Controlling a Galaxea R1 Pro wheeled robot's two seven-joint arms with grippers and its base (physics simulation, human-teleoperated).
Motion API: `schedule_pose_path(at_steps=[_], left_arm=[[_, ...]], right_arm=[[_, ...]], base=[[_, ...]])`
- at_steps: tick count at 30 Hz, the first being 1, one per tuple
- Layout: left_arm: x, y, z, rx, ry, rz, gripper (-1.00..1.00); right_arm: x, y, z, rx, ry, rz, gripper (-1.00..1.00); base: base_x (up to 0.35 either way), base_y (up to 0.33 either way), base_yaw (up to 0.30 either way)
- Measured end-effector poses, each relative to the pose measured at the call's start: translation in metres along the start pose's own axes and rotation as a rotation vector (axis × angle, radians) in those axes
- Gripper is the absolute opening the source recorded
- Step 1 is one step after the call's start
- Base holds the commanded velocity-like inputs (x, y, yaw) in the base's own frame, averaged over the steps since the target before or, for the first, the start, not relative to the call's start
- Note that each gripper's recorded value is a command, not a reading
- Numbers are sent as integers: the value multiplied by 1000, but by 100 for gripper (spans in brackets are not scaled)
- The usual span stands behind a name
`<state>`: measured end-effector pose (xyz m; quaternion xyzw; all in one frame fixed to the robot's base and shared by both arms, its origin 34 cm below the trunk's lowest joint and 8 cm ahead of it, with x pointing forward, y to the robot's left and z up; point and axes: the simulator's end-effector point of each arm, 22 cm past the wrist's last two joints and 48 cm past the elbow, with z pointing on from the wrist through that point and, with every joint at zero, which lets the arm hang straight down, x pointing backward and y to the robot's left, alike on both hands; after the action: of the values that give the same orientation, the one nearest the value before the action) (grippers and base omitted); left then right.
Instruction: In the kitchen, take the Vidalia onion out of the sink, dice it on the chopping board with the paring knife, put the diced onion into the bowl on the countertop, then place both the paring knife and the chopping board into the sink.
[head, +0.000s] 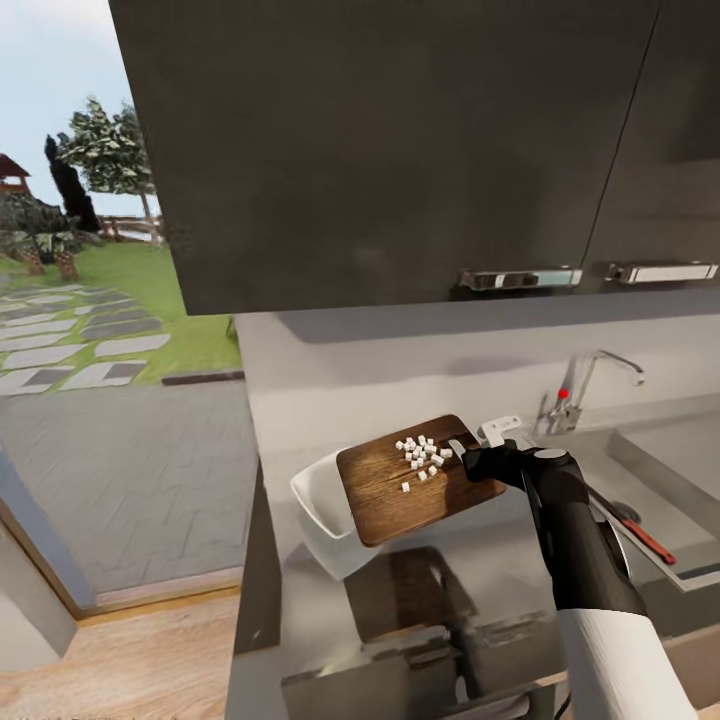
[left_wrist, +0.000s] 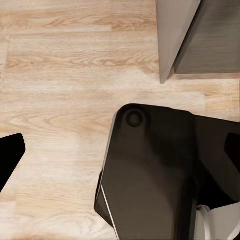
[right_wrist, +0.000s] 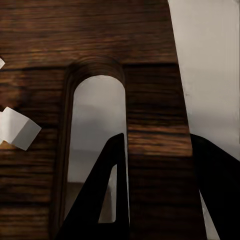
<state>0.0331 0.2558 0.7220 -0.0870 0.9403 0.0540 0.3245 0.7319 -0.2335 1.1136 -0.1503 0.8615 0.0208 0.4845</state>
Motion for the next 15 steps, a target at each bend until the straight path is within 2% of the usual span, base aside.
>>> schedule_pose_path(at_steps=[8, 15], left_arm=[[-2, -1, 3, 1, -11, -2, 100], [-2, -1, 3, 2, -14, -2, 100]], right_arm=[[-5, -1, -5, 4, -9, -2, -100], [-6, 0, -6, 2, -13, -1, -100]], base=[[0, 0, 182], [0, 0, 36]])
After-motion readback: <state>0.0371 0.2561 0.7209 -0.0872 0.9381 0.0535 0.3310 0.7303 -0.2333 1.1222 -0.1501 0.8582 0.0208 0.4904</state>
